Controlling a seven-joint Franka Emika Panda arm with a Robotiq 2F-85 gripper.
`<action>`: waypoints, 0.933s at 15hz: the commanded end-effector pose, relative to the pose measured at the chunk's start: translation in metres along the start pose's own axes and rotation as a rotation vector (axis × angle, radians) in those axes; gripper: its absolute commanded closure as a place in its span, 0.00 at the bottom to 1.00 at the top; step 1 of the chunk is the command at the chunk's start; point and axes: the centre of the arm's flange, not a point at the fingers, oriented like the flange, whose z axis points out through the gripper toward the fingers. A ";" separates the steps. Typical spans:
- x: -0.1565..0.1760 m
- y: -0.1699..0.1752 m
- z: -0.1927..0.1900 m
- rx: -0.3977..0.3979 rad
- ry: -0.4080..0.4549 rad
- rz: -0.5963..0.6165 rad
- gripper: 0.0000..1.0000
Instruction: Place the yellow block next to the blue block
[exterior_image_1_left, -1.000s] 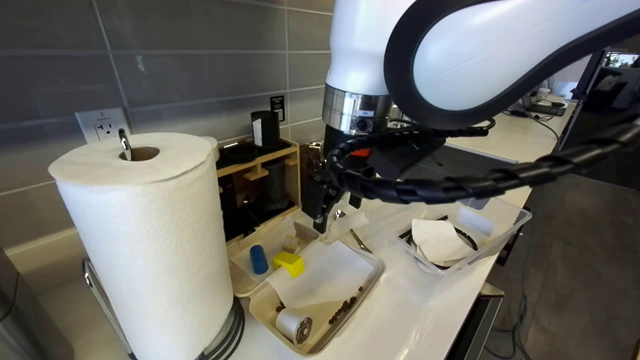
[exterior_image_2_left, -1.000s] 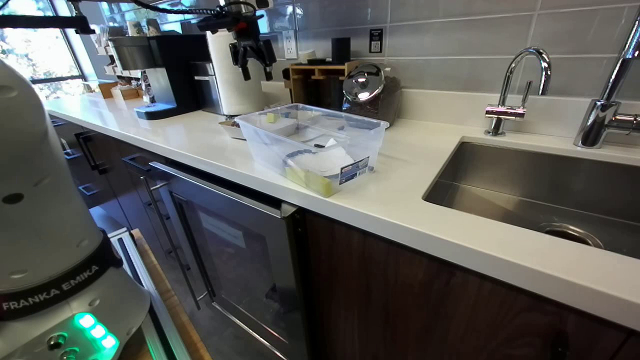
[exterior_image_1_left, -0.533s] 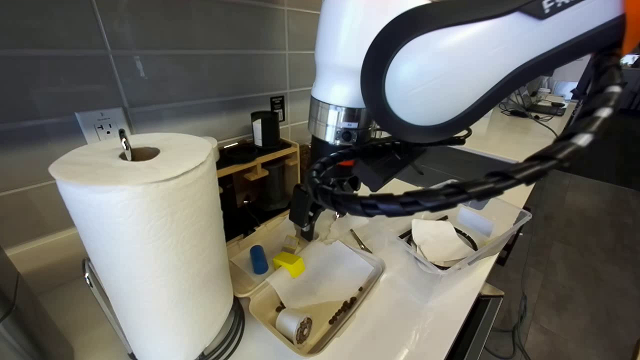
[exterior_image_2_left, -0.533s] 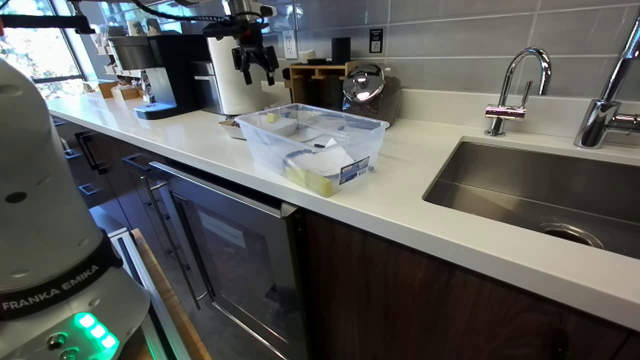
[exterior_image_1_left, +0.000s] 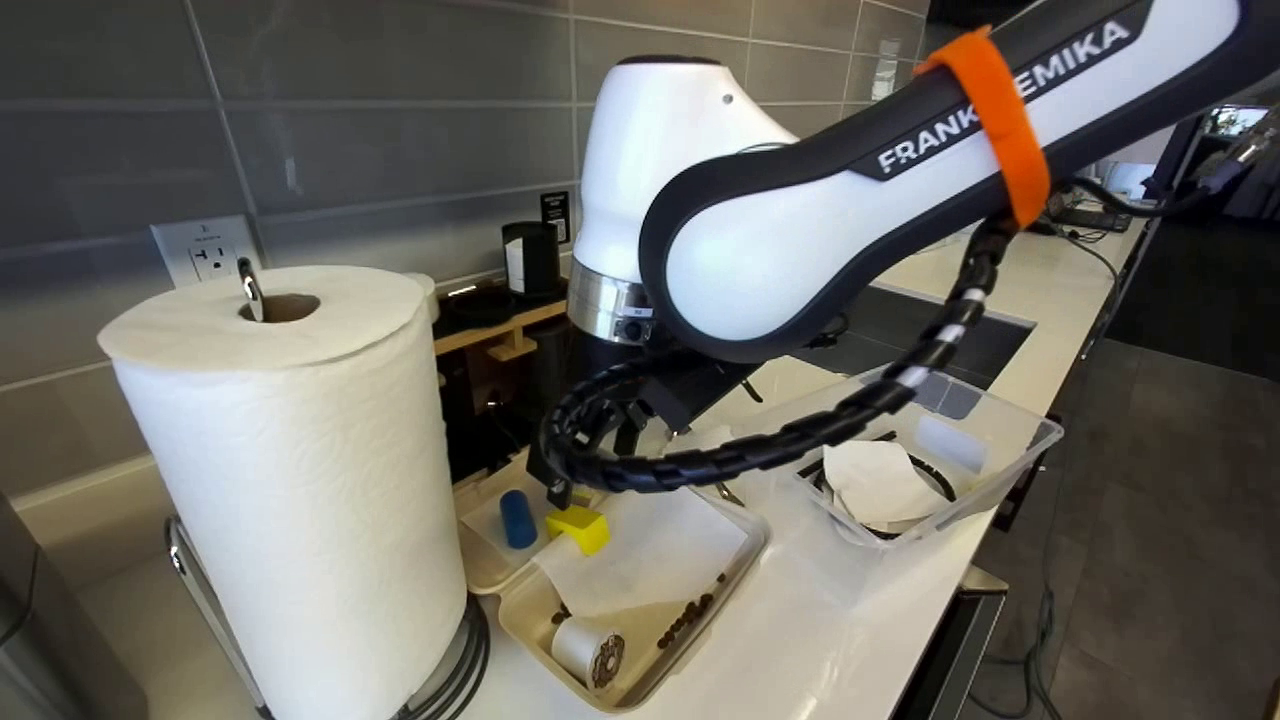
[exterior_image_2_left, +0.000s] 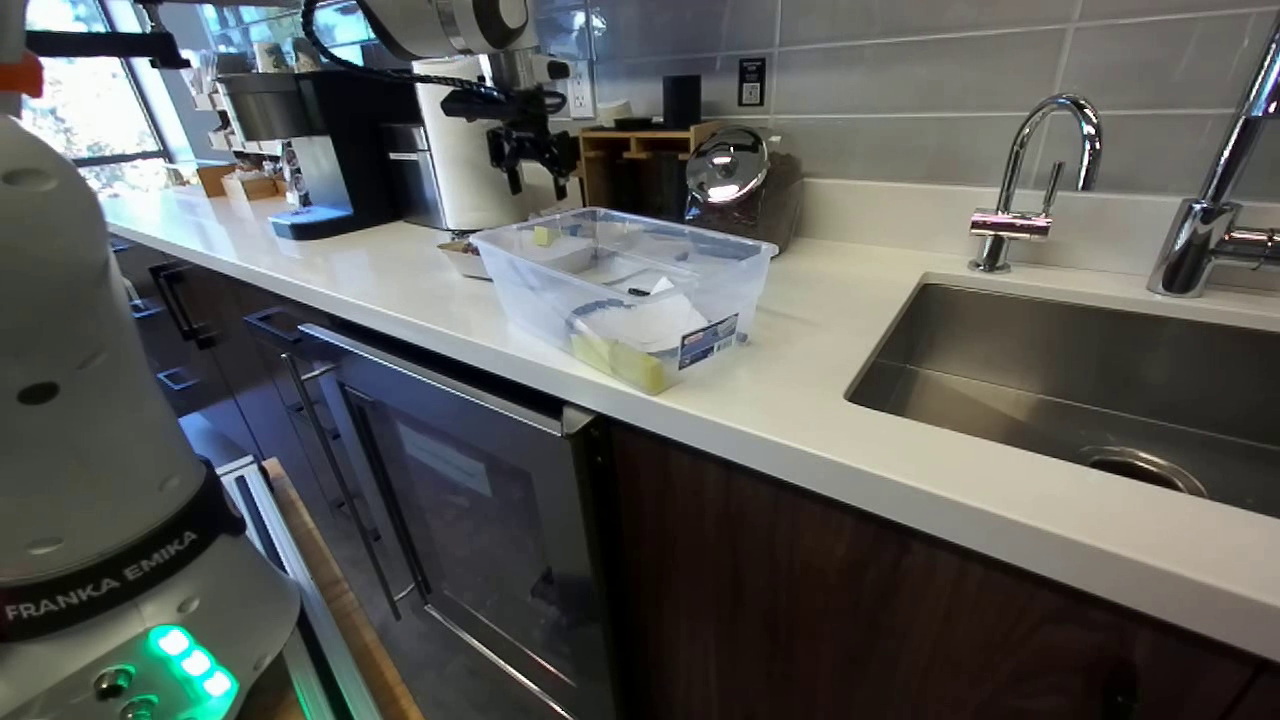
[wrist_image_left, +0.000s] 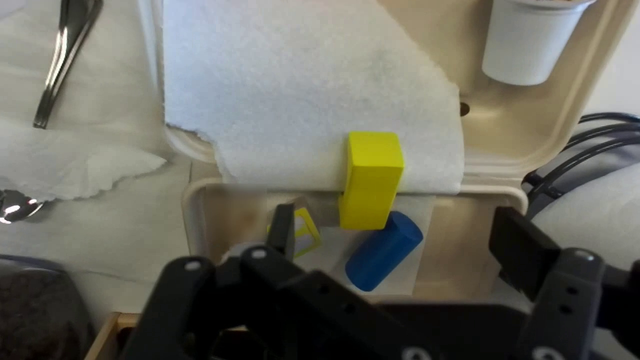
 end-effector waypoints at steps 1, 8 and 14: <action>0.018 0.003 0.021 0.038 0.006 -0.023 0.00; 0.016 0.008 0.040 0.038 -0.035 -0.018 0.00; 0.012 0.001 0.051 0.036 -0.057 -0.011 0.23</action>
